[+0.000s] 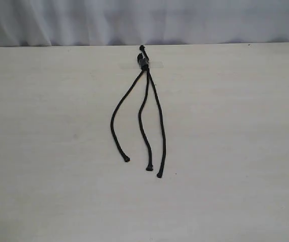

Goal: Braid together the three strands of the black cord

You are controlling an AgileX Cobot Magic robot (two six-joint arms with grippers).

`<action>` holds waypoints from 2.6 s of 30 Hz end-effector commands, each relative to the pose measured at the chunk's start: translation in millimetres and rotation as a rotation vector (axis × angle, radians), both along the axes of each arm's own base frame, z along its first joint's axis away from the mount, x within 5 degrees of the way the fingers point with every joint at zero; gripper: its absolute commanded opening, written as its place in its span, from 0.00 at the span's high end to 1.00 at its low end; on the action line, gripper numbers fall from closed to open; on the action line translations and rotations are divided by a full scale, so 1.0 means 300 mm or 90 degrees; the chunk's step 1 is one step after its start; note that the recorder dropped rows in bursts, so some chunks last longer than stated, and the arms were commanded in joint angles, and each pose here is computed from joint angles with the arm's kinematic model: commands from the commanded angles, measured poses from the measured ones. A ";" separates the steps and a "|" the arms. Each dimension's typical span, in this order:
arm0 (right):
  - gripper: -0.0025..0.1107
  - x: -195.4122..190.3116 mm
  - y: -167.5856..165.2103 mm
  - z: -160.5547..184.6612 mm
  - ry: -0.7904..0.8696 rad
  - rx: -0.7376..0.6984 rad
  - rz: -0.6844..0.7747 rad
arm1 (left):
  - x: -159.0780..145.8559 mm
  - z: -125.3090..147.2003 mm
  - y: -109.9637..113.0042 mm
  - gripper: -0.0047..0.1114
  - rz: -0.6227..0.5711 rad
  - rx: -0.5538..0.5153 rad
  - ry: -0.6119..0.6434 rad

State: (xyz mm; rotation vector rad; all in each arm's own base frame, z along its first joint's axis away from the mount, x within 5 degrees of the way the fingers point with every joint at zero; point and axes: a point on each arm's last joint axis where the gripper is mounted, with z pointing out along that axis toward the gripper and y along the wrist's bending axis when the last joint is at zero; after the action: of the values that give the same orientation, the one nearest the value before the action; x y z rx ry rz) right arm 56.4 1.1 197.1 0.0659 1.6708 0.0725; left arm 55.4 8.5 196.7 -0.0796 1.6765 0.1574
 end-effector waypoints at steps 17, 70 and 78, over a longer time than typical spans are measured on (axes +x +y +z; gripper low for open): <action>0.94 -0.001 -0.001 -0.003 0.000 -0.007 -0.003 | 0.000 -0.001 0.000 0.96 0.001 -0.002 -0.006; 0.94 1.013 -0.068 0.110 0.361 -0.110 -0.076 | 0.907 0.262 -0.267 0.96 -0.121 0.163 0.510; 0.94 1.011 0.132 0.092 0.560 0.007 0.343 | 0.974 0.110 -0.413 0.96 -0.294 0.054 0.606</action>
State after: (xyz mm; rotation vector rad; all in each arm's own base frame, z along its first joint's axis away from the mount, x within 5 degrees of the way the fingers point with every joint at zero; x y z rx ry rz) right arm 359.3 6.4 229.4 -0.1272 2.5628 0.0918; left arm 342.3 -104.1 239.3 0.5312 2.5662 0.0144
